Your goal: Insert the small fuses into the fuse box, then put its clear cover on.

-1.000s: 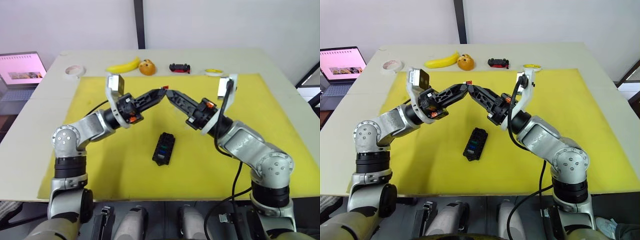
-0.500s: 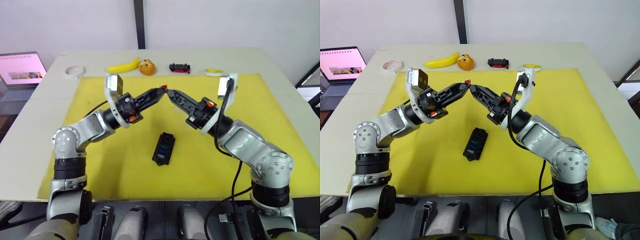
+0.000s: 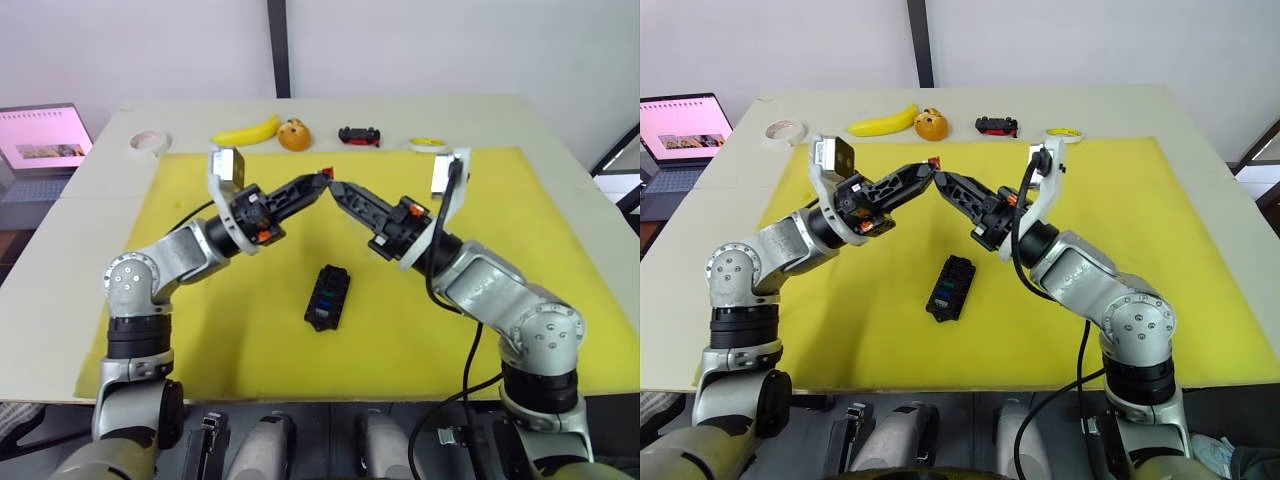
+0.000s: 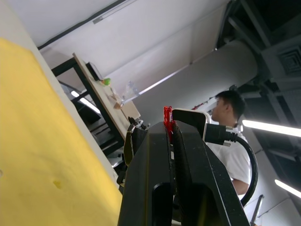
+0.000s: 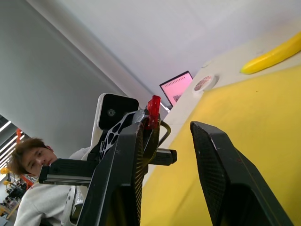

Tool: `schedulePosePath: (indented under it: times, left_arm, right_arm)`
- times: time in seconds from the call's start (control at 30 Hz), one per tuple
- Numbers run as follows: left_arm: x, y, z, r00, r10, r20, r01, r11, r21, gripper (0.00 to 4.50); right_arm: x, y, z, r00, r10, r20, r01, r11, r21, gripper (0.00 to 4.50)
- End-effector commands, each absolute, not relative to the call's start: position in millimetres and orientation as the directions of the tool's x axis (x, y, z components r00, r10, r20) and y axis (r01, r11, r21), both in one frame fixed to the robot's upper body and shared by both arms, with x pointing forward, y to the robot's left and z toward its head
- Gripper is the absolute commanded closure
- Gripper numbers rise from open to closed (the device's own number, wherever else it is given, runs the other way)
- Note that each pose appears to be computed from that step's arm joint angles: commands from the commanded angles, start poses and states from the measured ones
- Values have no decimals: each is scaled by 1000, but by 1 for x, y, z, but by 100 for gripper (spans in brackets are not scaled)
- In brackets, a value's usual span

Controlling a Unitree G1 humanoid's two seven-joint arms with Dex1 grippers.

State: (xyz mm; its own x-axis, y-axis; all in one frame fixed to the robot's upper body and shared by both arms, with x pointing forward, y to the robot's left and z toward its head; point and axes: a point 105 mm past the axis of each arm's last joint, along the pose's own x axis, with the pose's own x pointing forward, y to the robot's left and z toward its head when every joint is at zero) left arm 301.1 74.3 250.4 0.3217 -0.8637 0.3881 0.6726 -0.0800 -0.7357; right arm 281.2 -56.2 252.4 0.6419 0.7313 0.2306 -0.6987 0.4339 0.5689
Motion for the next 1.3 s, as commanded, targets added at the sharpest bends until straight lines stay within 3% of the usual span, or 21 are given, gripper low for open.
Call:
schedulePosePath:
  times: [0.03, 0.67, 0.8, 1.27, 1.3]
  left_arm:
    - [292, 70, 256, 273, -876, 396, 697, -104, -710, 450]
    - [294, 71, 252, 287, -876, 389, 690, -93, -718, 450]
    - [294, 71, 253, 288, -874, 392, 690, -95, -718, 450]
    - [294, 70, 252, 288, -874, 392, 690, -94, -717, 450]
    - [294, 70, 252, 288, -874, 392, 690, -94, -718, 450]
  right_arm:
    - [276, -55, 266, 616, 737, 280, -732, 404, 548, 289]
    - [274, -55, 271, 601, 741, 299, -748, 390, 538, 289]
    - [274, -54, 270, 600, 746, 290, -747, 391, 538, 407]
    - [272, -53, 271, 589, 753, 293, -747, 370, 552, 407]
    - [271, -53, 271, 587, 754, 295, -748, 365, 554, 429]
